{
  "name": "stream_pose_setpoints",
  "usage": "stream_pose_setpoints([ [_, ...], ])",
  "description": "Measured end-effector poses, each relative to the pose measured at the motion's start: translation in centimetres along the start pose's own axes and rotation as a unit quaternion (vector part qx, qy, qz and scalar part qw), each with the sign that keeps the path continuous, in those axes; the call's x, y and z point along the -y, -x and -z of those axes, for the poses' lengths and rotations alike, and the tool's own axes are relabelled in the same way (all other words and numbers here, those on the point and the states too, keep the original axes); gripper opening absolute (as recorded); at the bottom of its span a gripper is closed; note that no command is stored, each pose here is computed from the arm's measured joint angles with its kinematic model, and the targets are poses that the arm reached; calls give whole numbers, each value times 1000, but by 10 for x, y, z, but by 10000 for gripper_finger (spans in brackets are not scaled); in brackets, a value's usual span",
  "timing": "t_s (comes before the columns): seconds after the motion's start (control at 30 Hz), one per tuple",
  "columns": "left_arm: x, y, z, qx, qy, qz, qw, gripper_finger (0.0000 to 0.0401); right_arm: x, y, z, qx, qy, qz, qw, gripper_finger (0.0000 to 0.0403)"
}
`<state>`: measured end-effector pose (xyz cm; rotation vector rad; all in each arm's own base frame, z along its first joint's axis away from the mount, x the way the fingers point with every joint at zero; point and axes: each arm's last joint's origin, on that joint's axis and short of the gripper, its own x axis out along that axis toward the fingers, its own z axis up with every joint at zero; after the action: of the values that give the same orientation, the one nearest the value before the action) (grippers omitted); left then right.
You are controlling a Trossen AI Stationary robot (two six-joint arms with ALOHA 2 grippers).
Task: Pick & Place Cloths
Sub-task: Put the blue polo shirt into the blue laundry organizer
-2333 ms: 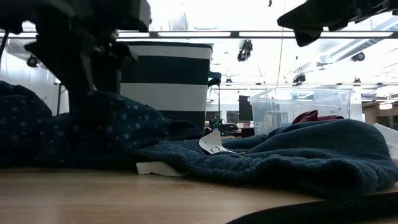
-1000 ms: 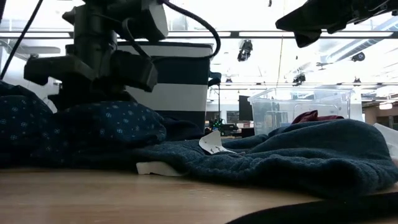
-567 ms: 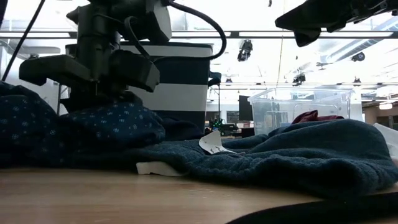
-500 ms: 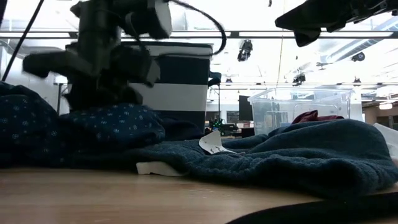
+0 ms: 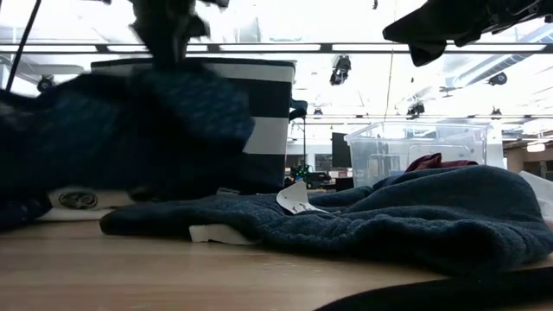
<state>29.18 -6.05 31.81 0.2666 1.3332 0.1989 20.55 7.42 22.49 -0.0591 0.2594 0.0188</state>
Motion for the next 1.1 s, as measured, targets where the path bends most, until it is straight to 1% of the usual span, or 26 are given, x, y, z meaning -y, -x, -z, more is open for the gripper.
stream_pose_setpoints([
  [0.13,-20,42,1,41,19,-65,997,16,0,0,2,-3,1,0,1000,8],
  [0.2,-30,62,3,60,26,-111,992,16,0,0,2,-3,1,0,1000,8],
  [0.3,-45,90,8,94,43,-193,976,16,0,0,2,-1,1,0,1000,8],
  [0.4,-58,115,10,139,58,-258,954,16,0,0,2,0,0,0,1000,8],
  [0.43,-61,123,10,153,67,-282,945,16,0,0,1,0,1,0,1000,8],
  [0.5,-68,136,12,172,86,-342,920,16,0,0,1,0,2,0,1000,8],
  [0.6,-79,152,16,190,119,-428,875,21,0,0,1,0,2,0,1000,8],
  [0.7,-88,164,21,189,135,-489,841,22,0,0,1,0,2,0,1000,8],
  [0.77,-93,169,22,178,142,-542,809,20,0,0,1,0,2,0,1000,8],
  [0.8,-95,171,23,171,141,-553,803,19,0,0,1,0,3,0,1000,8],
  [0.87,-103,172,23,160,148,-558,801,19,0,0,1,1,5,0,1000,8],
  [0.97,-116,163,23,134,162,-569,795,19,0,0,1,2,5,0,1000,8],
  [1.03,-124,154,22,120,172,-563,799,19,0,0,1,1,-1,0,1000,8],
  [1.1,-129,140,20,95,167,-563,803,19,0,0,1,1,-2,0,1000,8],
])
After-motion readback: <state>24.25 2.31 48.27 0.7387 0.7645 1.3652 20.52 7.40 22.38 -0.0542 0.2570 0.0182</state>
